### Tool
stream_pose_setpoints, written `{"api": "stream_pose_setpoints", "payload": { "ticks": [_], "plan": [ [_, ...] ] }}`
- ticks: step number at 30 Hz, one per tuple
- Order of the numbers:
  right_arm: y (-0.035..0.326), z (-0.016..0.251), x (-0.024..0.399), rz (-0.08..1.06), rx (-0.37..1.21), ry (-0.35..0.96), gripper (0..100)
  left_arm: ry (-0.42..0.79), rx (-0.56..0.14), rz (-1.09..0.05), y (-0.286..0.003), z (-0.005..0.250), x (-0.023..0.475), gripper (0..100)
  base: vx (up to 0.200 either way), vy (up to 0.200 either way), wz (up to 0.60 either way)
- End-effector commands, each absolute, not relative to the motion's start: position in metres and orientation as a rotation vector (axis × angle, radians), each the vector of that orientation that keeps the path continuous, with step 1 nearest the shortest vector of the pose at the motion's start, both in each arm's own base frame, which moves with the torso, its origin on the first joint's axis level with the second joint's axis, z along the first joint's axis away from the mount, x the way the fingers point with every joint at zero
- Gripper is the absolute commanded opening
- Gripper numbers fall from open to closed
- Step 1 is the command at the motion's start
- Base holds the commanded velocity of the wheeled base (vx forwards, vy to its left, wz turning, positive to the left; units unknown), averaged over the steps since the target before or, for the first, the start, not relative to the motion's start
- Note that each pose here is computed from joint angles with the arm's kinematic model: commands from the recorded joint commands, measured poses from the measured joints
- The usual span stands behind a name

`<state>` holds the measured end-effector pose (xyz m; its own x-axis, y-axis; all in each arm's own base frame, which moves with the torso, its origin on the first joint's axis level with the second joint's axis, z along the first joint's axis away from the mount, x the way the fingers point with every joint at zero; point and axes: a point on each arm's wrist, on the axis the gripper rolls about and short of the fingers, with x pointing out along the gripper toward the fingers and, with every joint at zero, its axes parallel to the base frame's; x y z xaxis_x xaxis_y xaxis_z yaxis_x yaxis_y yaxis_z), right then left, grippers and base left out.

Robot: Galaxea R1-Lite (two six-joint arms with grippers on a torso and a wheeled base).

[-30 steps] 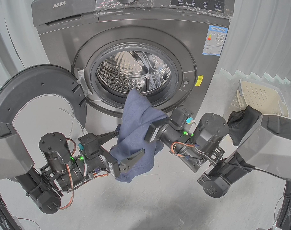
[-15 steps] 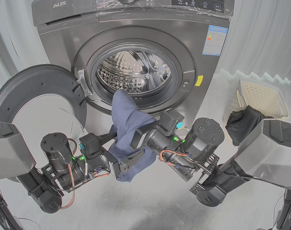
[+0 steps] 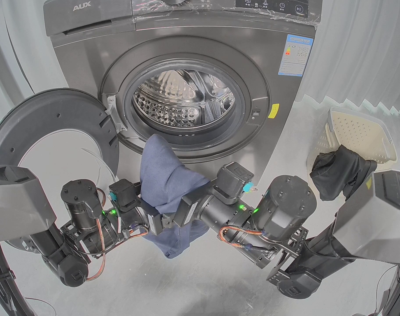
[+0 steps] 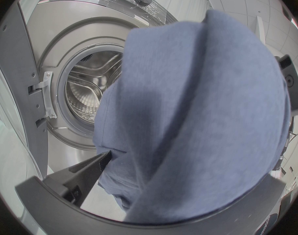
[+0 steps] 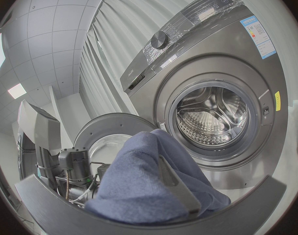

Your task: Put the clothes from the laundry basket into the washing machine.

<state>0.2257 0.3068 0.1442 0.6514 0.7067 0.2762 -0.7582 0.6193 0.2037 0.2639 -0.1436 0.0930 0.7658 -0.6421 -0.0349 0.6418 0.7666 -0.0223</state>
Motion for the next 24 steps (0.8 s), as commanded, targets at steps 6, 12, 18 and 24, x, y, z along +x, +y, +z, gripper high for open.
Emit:
{"api": "stream_pose_setpoints", "payload": {
  "ticks": [6, 12, 18, 24],
  "plan": [
    [0.308, 0.152, 0.217, 0.869, 0.341, -0.190, 0, 0.058, -0.008, -0.679, -0.141, 0.087, 0.269, 0, 0.000, 0.000, 0.00],
    [0.303, 0.153, 0.222, 0.851, 0.340, -0.192, 0, 0.033, -0.045, -0.651, -0.143, 0.094, 0.274, 0, 0.000, 0.000, 0.00],
    [0.278, 0.147, 0.248, 0.707, 0.317, -0.171, 0, -0.045, -0.089, -0.596, -0.140, 0.112, 0.287, 0, 0.000, 0.000, 0.00],
    [0.259, 0.120, 0.260, 0.638, 0.272, -0.080, 0, -0.102, -0.121, -0.582, -0.140, 0.129, 0.285, 0, 0.000, 0.000, 0.00]
  ]
}}
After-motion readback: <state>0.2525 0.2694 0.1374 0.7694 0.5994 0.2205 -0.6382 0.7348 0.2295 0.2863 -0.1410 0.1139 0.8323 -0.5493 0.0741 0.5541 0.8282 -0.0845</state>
